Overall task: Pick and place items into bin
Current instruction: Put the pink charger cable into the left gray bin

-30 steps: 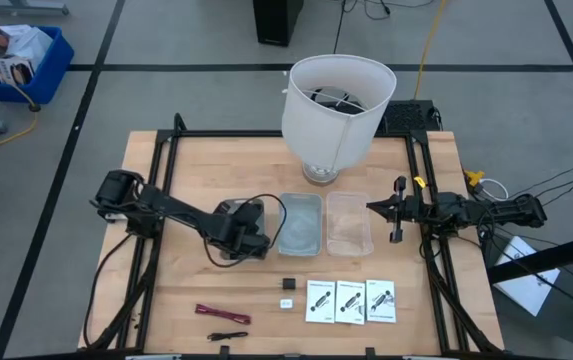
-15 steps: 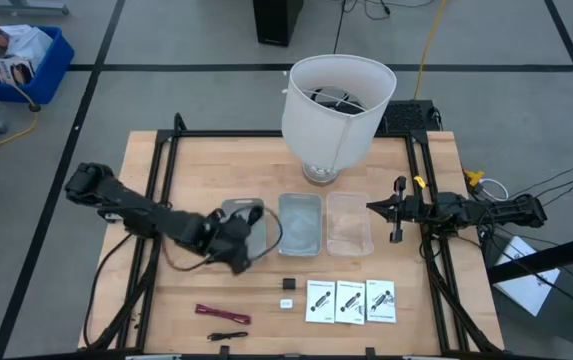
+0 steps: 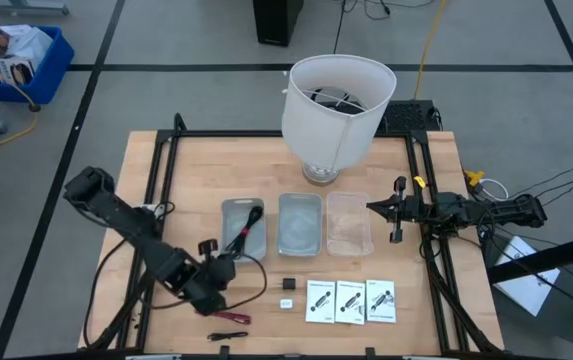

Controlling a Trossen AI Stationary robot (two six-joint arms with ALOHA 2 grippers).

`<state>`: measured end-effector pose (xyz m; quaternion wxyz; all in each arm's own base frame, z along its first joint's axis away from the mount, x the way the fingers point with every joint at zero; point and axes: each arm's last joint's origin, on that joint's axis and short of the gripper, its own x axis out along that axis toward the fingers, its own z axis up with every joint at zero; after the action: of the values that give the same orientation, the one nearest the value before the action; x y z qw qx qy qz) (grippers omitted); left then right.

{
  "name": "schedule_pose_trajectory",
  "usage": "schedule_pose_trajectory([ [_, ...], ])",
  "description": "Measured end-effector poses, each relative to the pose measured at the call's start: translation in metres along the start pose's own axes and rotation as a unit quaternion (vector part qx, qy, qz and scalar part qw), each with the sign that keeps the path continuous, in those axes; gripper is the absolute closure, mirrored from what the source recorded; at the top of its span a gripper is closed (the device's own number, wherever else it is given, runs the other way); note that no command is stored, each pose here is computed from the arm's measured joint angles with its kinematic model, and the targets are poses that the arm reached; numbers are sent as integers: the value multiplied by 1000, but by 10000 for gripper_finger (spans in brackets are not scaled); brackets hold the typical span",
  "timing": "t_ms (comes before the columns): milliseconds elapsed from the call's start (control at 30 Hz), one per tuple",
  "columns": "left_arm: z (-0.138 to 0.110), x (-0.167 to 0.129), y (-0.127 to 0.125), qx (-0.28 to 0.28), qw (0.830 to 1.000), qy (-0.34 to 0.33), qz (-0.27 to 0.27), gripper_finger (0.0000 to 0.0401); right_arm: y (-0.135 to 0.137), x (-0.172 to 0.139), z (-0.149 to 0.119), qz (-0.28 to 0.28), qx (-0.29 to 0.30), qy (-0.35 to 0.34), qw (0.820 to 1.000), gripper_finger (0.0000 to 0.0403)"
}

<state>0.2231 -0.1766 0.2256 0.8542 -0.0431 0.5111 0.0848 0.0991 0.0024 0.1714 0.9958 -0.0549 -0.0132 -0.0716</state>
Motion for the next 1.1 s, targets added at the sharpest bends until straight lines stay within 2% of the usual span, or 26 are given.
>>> schedule_pose_trajectory([
  [67, -3, -2, -3, 12, 1000, -1, -5, 384, 0, 0, 0, 0, 0, -1, 1000, 403],
  [100, -4, -3, -5, 17, 1000, -2, -9, 391, 0, 0, 0, 0, 0, -1, 1000, 403],
  [300, -5, 7, -26, 69, 996, -32, -46, 397, 0, 0, 0, 0, 0, -1, 1000, 403],
  [400, -5, 17, -33, 72, 995, -36, -54, 387, 0, 0, 0, 0, 0, -1, 1000, 403],
  [667, -14, 37, -53, 52, 993, 4, -104, 310, 0, 0, 0, 0, 0, 0, 1000, 403],
  [867, -24, 31, -62, 27, 993, 1, -113, 226, 0, 0, 0, 0, 0, 0, 1000, 403],
  [967, -29, 29, -67, 34, 992, -2, -118, 182, 0, 0, 0, 0, 0, -1, 1000, 403],
  [1100, -38, 39, -69, 51, 994, 18, -97, 140, 0, 0, 0, 0, 0, -1, 1000, 403],
])
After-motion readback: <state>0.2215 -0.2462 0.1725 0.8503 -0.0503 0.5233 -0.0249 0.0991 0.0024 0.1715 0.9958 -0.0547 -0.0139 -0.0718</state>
